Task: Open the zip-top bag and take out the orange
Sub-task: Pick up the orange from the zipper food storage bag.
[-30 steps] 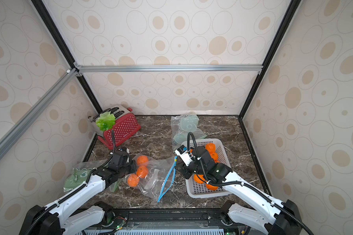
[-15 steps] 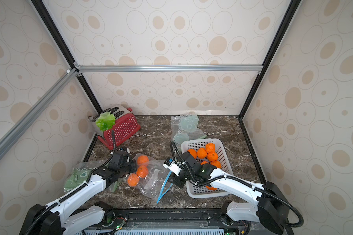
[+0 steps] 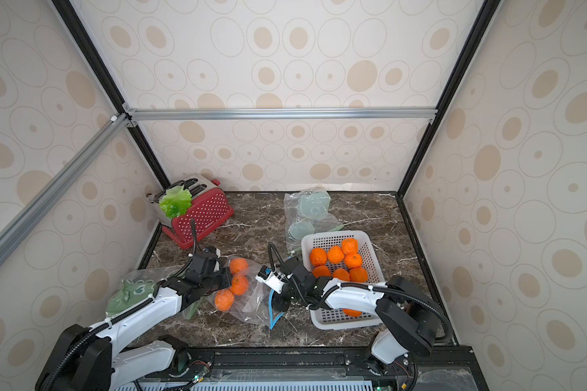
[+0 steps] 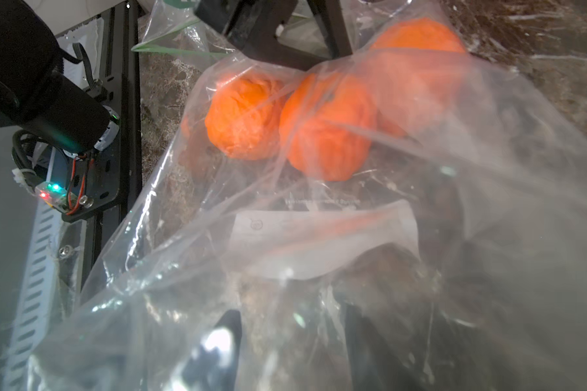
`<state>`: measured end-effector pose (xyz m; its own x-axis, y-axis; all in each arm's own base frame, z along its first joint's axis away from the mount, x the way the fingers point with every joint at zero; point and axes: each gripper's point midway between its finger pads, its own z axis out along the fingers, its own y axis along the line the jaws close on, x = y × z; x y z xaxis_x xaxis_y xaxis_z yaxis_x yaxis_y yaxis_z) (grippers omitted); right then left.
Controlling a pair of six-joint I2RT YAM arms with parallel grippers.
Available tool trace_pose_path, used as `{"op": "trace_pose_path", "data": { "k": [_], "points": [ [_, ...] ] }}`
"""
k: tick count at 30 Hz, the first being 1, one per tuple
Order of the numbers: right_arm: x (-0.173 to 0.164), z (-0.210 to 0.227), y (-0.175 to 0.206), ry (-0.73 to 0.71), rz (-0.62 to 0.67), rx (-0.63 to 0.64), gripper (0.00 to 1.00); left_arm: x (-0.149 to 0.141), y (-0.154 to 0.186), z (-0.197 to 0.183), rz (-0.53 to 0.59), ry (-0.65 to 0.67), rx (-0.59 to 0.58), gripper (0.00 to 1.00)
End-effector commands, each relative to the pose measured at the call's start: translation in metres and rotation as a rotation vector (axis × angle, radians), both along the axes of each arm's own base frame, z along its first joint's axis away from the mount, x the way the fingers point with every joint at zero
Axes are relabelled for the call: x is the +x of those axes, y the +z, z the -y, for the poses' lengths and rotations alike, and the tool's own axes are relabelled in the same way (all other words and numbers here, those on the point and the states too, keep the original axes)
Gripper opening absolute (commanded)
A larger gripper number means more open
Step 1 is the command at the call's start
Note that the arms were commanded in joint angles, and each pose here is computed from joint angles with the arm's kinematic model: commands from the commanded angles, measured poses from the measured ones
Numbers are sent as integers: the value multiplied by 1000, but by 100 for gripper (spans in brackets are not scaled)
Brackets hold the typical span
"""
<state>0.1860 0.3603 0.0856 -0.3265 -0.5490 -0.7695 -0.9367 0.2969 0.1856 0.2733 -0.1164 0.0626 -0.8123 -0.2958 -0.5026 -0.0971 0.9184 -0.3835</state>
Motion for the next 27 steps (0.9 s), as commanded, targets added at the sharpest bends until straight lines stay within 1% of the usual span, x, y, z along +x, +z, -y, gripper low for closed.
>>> {"op": "trace_pose_path", "data": {
  "k": [1, 3, 5, 11, 15, 21, 27],
  "points": [
    [11, -21, 12, 34, 100, 85, 58, 2, -3, 7, -6, 5, -57, 0],
    [14, -27, 8, 37, 105, 79, 62, 1, -6, 9, -13, 1, -73, 0],
    [20, -30, 4, 16, 122, 79, 68, 0, -7, 12, -20, -8, -84, 0],
    [34, -38, -11, -18, 140, 49, 75, -1, -6, 34, -38, -85, -183, 0],
    [39, -42, -11, -23, 161, 66, 80, -2, -6, 41, -45, -114, -208, 0],
    [45, -49, -21, -28, 154, 53, 85, -2, -12, 48, -69, -144, -226, 0],
    [53, -60, -18, -41, 169, 76, 86, -1, -12, 50, -75, -149, -236, 0]
  ]
}}
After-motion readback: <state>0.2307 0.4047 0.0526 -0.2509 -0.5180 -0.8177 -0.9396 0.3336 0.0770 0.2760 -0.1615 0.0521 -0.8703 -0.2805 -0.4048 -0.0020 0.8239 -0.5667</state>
